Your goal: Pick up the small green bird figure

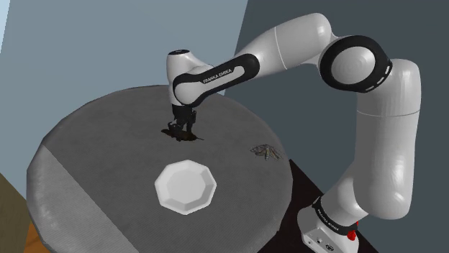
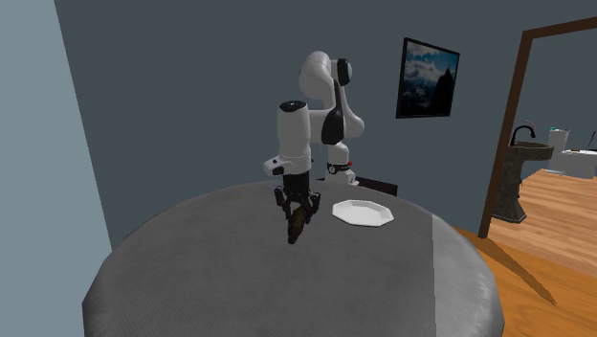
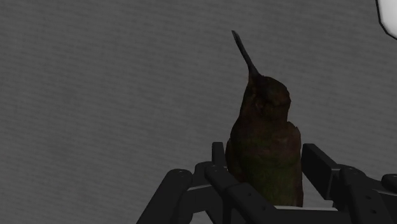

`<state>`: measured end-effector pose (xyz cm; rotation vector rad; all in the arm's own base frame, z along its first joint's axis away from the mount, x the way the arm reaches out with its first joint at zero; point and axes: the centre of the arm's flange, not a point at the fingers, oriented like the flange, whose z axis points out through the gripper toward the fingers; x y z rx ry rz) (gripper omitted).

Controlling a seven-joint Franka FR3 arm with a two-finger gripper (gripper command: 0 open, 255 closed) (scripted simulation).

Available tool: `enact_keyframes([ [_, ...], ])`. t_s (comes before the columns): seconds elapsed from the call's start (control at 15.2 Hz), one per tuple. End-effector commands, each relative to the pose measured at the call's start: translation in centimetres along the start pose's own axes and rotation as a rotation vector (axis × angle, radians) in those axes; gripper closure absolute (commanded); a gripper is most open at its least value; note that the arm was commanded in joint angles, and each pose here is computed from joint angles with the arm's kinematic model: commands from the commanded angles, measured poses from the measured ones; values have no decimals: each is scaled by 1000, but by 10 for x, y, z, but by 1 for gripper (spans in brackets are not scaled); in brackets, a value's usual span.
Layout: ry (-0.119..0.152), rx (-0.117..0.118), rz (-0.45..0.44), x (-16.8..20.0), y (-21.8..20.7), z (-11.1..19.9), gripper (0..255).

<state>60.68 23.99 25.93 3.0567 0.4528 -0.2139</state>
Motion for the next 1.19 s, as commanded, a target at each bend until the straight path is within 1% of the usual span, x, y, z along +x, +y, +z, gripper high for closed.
enact_keyframes([
  [0.0, -1, 1, -1, -1, 0, 2, 255],
  [0.99, -1, 1, -1, -12, 1, -76, 255],
  [1.12, -1, 1, -1, -12, 1, -77, 255],
])
